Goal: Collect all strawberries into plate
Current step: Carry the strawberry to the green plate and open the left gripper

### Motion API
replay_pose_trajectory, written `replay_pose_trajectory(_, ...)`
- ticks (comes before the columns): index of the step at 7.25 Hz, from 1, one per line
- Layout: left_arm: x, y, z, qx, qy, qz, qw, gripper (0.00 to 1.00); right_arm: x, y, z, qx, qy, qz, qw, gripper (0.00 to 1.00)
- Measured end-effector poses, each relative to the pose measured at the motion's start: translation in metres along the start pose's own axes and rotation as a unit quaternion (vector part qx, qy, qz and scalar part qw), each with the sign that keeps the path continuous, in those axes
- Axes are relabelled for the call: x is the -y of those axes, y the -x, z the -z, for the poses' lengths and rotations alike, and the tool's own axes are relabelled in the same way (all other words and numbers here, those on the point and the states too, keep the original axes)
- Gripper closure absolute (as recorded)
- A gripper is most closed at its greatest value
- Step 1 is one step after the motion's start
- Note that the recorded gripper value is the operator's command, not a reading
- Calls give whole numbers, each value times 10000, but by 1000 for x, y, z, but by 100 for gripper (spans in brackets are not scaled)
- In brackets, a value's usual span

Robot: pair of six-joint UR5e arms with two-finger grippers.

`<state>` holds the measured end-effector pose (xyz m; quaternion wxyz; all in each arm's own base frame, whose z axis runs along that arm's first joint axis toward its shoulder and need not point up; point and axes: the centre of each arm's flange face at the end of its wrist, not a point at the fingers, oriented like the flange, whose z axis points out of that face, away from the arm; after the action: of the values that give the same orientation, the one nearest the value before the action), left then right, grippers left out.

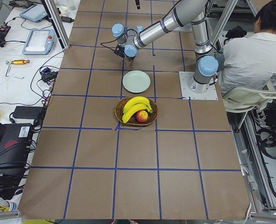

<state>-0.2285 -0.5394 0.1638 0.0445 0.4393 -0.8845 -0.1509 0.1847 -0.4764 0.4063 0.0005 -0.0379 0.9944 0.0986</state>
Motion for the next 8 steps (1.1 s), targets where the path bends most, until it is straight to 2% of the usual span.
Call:
replay_pose_trajectory(2,-1,0,5,-2,-35,-247,9997,100,0,0,0,1,1,-1,10000,0)
replay_pose_trajectory(3,-2,0,18,-65,-103,-479,9988,100,0,0,0,1,-2,-4,10000,0)
replay_pose_trajectory(4,2,5,34,23,-190,-874,9960,100,0,0,0,1,-9,-7,10000,0)
replay_pose_trajectory(5,15,18,49,367,-288,-1333,9900,100,0,0,0,1,-12,-10,10000,0)
replay_pose_trajectory(6,35,38,65,751,-335,-1810,9800,100,0,0,0,3,-14,-8,10000,0)
replay_pose_trajectory(8,82,88,97,1384,-241,-2608,9551,100,0,0,0,11,-11,-4,10000,0)
